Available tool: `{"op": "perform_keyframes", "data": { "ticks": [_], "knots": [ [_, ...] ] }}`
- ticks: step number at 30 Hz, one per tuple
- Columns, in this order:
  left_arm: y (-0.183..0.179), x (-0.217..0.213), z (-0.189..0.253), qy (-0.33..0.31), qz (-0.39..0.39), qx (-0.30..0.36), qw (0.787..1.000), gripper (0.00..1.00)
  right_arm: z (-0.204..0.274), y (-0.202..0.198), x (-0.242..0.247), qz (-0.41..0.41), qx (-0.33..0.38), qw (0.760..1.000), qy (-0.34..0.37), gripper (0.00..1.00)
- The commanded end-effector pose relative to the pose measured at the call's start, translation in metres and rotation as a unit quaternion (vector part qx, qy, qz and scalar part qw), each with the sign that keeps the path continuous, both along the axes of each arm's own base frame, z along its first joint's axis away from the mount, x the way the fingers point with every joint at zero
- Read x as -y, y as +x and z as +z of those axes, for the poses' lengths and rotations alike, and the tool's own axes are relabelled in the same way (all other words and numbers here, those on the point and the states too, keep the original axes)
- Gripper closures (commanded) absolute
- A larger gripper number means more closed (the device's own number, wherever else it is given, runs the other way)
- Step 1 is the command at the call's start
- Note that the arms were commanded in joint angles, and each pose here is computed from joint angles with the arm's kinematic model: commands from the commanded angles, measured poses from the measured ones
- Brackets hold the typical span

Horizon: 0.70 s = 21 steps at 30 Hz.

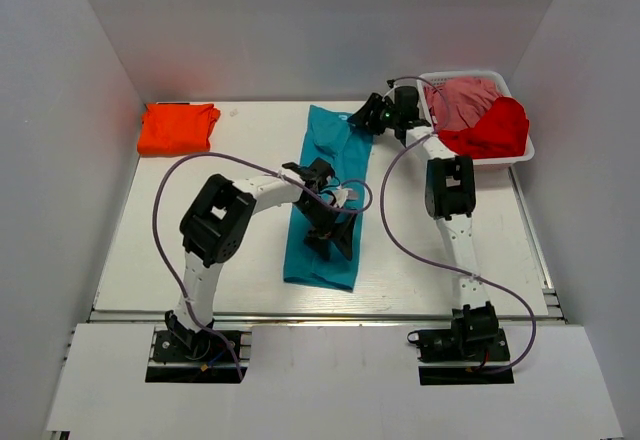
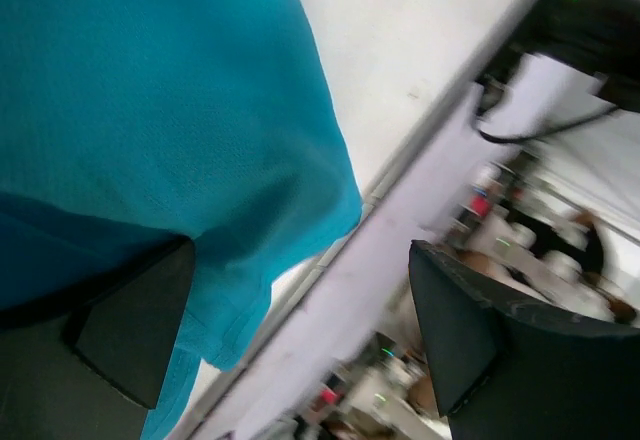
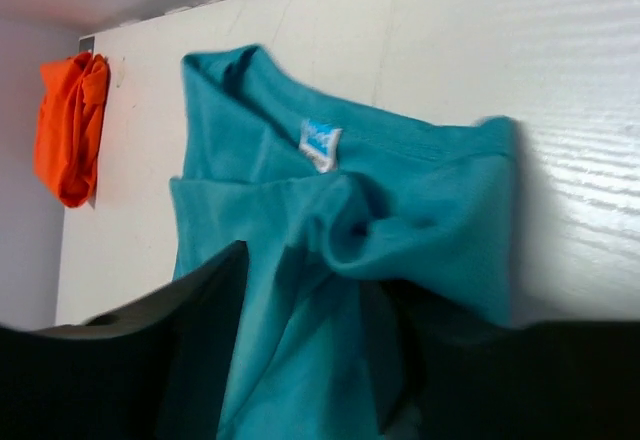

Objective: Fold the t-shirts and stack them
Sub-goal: Rotate the tshirt 90 degrees, then grab the bottom of the folded rectangular tshirt with both arms

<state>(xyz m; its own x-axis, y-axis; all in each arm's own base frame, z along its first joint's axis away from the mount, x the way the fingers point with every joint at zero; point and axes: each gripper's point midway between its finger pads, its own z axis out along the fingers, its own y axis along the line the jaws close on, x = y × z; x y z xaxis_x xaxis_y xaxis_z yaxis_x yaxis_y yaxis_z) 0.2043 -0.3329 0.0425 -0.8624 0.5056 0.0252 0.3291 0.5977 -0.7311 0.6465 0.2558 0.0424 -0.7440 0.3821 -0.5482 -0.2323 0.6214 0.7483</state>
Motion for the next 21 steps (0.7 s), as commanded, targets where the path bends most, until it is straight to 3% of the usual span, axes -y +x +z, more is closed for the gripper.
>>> {"op": "perform_keyframes", "data": {
  "ticks": [1, 3, 4, 7, 12, 14, 16, 17, 18, 19, 20, 21],
  "knots": [
    [0.038, -0.017, 0.009, 0.068, -0.013, 0.16, 0.985, 0.01, 0.057, -0.003, -0.004, 0.038, 0.075, 0.996, -0.016, 0.43],
    [0.051, -0.022, 0.037, 0.073, 0.001, 0.212, 0.974, 0.01, 0.104, -0.009, -0.007, 0.064, 0.135, 0.988, -0.032, 0.34],
    [0.052, -0.027, 0.045, 0.083, 0.004, 0.222, 0.972, 0.01, 0.106, -0.014, -0.008, 0.068, 0.136, 0.988, -0.036, 0.1],
    [0.061, -0.04, 0.079, 0.096, 0.041, 0.275, 0.956, 0.01, 0.169, -0.029, -0.009, 0.086, 0.203, 0.973, -0.064, 0.1],
    [0.057, -0.054, 0.117, 0.081, 0.098, 0.322, 0.938, 0.01, 0.22, -0.062, -0.003, 0.095, 0.249, 0.953, -0.141, 0.1],
    [0.051, -0.07, 0.116, 0.095, 0.14, 0.31, 0.936, 0.01, 0.211, -0.079, -0.013, 0.106, 0.243, 0.948, -0.175, 0.1],
    [0.055, -0.096, 0.128, 0.127, 0.202, 0.349, 0.906, 0.01, 0.196, -0.107, -0.002, 0.104, 0.223, 0.941, -0.234, 0.1],
    [0.051, -0.111, 0.115, 0.152, 0.235, 0.336, 0.899, 0.01, 0.168, -0.122, 0.001, 0.117, 0.197, 0.94, -0.253, 0.1],
    [0.051, -0.13, 0.118, 0.177, 0.259, 0.35, 0.883, 0.01, 0.182, -0.141, -0.008, 0.123, 0.211, 0.935, -0.258, 0.1],
    [0.044, -0.147, 0.106, 0.214, 0.274, 0.344, 0.872, 0.01, 0.154, -0.163, 0.006, 0.118, 0.175, 0.935, -0.285, 0.1],
    [0.049, -0.172, 0.1, 0.256, 0.321, 0.342, 0.845, 0.01, 0.164, -0.179, 0.004, 0.119, 0.182, 0.933, -0.289, 0.1],
    [0.049, -0.181, 0.093, 0.267, 0.333, 0.338, 0.839, 0.01, 0.155, -0.193, 0.001, 0.126, 0.172, 0.931, -0.296, 0.1]
  ]
}}
